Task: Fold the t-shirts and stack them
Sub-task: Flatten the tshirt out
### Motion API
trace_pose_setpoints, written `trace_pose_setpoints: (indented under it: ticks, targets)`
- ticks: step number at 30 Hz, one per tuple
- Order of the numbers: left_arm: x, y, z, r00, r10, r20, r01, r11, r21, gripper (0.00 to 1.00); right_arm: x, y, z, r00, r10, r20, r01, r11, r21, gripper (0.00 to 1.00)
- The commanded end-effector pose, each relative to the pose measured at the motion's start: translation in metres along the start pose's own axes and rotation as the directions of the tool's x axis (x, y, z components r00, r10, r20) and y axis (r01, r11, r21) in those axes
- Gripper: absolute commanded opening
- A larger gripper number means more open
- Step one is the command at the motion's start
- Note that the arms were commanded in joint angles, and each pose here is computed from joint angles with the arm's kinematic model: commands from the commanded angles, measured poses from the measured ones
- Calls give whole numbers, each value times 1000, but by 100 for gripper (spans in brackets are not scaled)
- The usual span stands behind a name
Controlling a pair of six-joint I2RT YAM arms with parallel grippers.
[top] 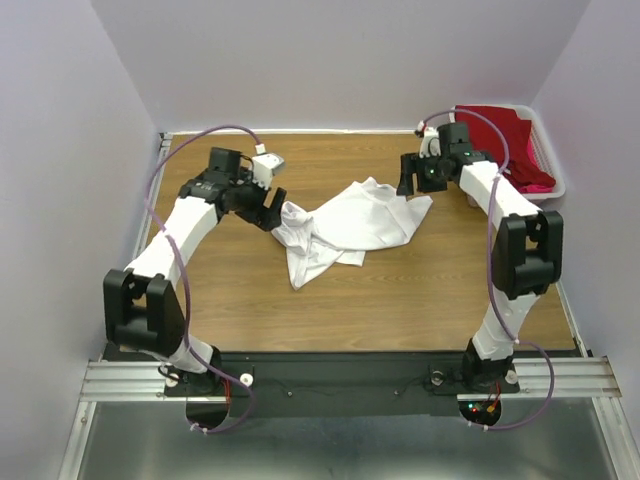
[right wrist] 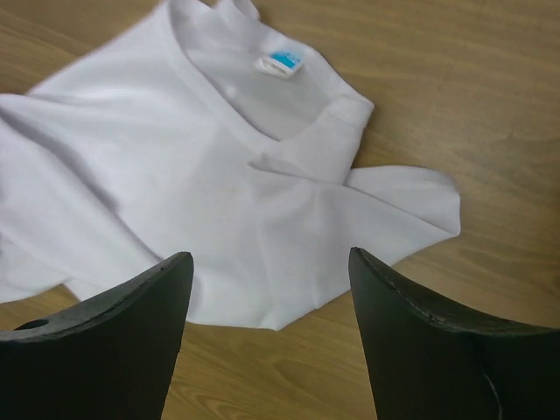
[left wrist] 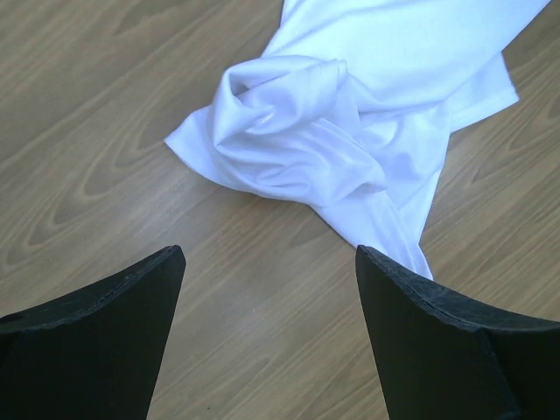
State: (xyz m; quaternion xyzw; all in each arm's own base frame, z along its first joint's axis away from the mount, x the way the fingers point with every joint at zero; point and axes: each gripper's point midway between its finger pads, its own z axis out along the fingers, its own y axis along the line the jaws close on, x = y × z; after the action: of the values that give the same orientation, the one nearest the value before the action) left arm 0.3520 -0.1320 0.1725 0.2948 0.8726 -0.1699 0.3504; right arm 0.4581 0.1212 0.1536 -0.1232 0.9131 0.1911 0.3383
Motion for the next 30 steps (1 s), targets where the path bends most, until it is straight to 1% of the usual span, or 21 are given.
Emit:
trace_pose_setpoints:
  ticks: [1, 3, 4, 7, 10, 13, 15, 16, 17, 18, 19, 20, 21, 22, 23, 24, 25, 27, 28, 30]
  targets:
    - [-9, -3, 28, 997, 71, -30, -73, 996, -48, 91, 24, -22, 22, 996, -26, -86, 35, 995, 98, 76]
    - [-13, -13, 42, 994, 98, -40, -100, 994, -41, 91, 37, -30, 34, 992, -9, -126, 23, 994, 110, 75]
    - [-12, -12, 51, 993, 100, -59, -103, 993, -52, 91, 41, -34, 36, 990, -4, -138, 21, 992, 126, 75]
    - [-19, -14, 69, 991, 110, -70, -115, 990, -76, 91, 56, -44, 48, 984, 16, -179, 11, 989, 149, 75]
    - [-24, -11, 83, 992, 99, -74, -106, 991, -84, 87, 70, -52, 60, 976, 38, -216, -2, 987, 161, 74]
    - [-18, -10, 98, 991, 87, -102, -95, 993, -74, 79, 77, -51, 69, 970, 55, -235, -20, 989, 148, 70]
    - [-12, -9, 104, 989, 84, -121, -93, 993, -70, 71, 78, -52, 73, 969, 62, -238, -27, 988, 150, 68]
    - [-7, -7, 108, 987, 76, -138, -87, 993, -74, 60, 81, -53, 76, 967, 66, -246, -29, 988, 150, 61]
    - [-5, -6, 109, 986, 79, -145, -91, 993, -75, 54, 83, -55, 78, 965, 70, -251, -32, 987, 155, 56]
    - [-1, -5, 111, 985, 77, -157, -90, 993, -77, 46, 81, -56, 79, 966, 71, -249, -31, 986, 163, 41]
    - [-1, -2, 110, 985, 76, -158, -90, 992, -86, 38, 81, -59, 79, 966, 77, -249, -35, 985, 168, 32]
    - [1, 2, 107, 985, 64, -161, -79, 993, -93, 23, 79, -59, 78, 967, 82, -242, -41, 985, 170, 23]
    - [-5, 6, 101, 987, 59, -147, -74, 992, -100, 14, 75, -58, 75, 969, 83, -232, -45, 985, 167, 8]
    - [-8, 10, 97, 989, 50, -137, -65, 992, -105, 3, 71, -58, 71, 972, 85, -219, -48, 985, 169, 1]
    - [-9, 14, 92, 990, 40, -138, -55, 993, -106, 0, 59, -59, 61, 979, 78, -188, -45, 984, 175, 1]
    - [-11, 29, 83, 992, 13, -123, -28, 992, -125, 0, 52, -59, 55, 983, 76, -168, -46, 983, 177, 1]
    - [-25, 33, 71, 996, 9, -90, -20, 993, -115, 0, 42, -65, 47, 987, 81, -140, -55, 981, 183, 1]
    - [-37, 48, 56, 999, -5, -54, -2, 992, -128, 0, 19, -65, 26, 995, 76, -72, -62, 982, 180, 1]
    - [-51, 60, 40, 1000, -8, -13, 6, 991, -135, 0, 4, -67, 15, 996, 83, -27, -77, 984, 161, 1]
    - [-65, 71, 25, 1000, -7, 25, 11, 988, -152, 0, -19, -64, -4, 996, 77, 37, -81, 987, 139, 1]
